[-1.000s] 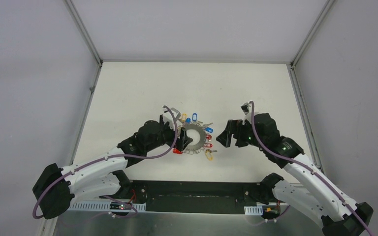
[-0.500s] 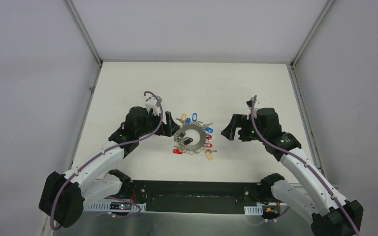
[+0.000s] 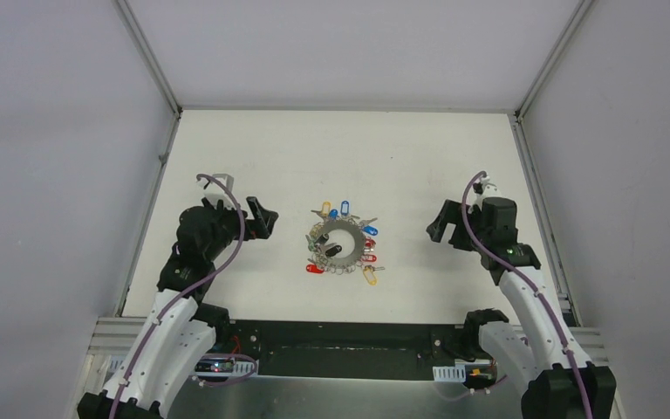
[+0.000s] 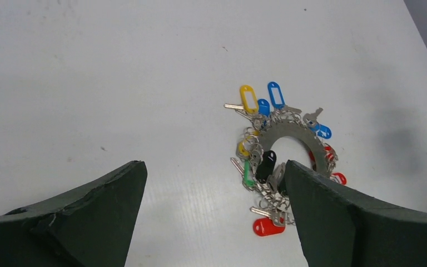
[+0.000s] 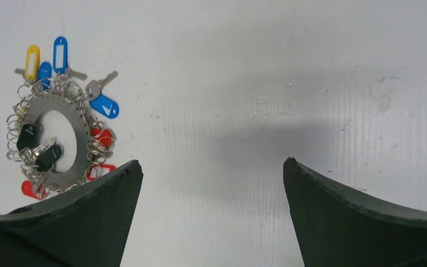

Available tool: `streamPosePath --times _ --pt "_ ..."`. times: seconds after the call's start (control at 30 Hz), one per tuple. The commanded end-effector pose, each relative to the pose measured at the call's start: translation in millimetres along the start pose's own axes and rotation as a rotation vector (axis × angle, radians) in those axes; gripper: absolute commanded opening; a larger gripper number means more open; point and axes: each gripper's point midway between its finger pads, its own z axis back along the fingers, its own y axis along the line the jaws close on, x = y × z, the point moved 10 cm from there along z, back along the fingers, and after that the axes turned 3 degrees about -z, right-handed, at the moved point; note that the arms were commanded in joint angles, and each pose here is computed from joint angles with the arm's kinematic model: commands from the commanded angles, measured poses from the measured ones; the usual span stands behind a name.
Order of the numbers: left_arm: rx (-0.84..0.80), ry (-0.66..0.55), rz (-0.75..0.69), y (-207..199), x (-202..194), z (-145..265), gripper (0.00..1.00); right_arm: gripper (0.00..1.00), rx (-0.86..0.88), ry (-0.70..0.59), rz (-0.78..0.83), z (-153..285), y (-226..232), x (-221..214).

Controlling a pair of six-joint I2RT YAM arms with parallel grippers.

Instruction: Put the keys on the keyring

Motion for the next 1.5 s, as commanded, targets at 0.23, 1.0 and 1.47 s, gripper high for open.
streamPosePath --times 0.23,1.0,1.47 --pt "0.402 -0.120 -0.074 40.7 -12.7 5.4 0.98 0.99 -0.185 -0.351 0.097 -13.2 -27.7 9.4" --pt "0.500 -0.121 -0.401 89.9 -36.0 -83.0 0.98 0.99 -0.260 -0.644 0.164 -66.9 -51.0 23.4" --pt "0.502 -0.086 -0.396 115.2 -50.9 -107.0 0.99 0.99 -0.263 -0.581 0.212 -96.4 -50.1 46.2"
